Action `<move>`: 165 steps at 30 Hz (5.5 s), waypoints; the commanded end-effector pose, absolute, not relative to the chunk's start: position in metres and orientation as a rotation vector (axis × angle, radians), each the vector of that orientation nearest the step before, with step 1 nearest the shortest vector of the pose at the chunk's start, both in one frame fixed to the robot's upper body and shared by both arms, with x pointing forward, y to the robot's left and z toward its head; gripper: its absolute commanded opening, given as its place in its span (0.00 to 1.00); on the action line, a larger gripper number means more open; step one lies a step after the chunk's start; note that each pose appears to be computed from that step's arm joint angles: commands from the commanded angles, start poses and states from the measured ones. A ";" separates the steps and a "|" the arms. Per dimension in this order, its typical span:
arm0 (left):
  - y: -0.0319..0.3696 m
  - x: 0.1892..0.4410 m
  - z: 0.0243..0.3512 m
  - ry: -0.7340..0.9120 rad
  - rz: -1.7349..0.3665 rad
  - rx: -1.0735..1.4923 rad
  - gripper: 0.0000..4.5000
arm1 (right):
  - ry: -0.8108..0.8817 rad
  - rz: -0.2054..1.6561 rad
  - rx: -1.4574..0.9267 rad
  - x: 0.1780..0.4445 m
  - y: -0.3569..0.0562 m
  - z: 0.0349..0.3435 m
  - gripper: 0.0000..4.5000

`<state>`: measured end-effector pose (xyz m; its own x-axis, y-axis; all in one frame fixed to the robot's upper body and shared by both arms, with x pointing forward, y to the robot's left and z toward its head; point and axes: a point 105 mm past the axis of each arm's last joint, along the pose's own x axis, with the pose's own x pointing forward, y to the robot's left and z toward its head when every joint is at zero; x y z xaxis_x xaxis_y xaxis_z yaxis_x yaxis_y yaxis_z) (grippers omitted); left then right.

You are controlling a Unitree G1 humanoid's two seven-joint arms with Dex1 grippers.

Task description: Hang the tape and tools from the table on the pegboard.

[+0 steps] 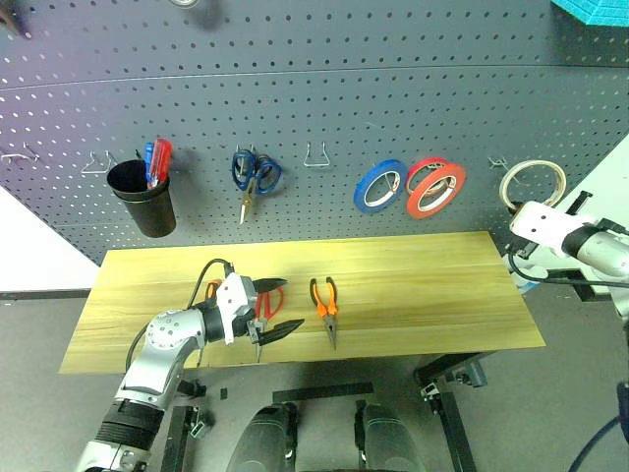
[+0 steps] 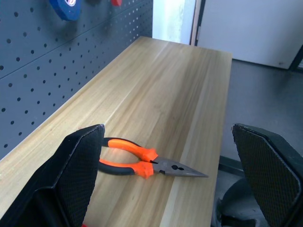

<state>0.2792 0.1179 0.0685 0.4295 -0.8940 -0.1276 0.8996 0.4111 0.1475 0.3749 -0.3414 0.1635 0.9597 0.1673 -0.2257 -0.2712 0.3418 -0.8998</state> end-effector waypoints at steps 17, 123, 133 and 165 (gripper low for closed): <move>0.118 0.281 0.079 -0.021 -1.114 0.213 1.00 | 0.115 0.345 -1.021 0.386 -0.331 0.152 0.49; 0.244 0.293 0.043 0.232 -0.829 0.426 1.00 | 0.802 0.428 -0.177 0.349 0.006 0.022 0.46; 0.231 0.297 0.057 0.144 -0.846 0.353 1.00 | 0.573 0.675 -0.187 0.334 -0.008 0.102 0.46; 0.215 0.305 0.221 -0.453 -0.771 -0.005 1.00 | -0.412 0.825 0.054 0.335 -0.033 0.351 0.46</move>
<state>0.3100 0.2137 0.1997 0.6524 -0.6803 0.3340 0.6876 0.7167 0.1166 0.3406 -0.0315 0.3248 0.6352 0.7234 0.2706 -0.7343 0.6742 -0.0789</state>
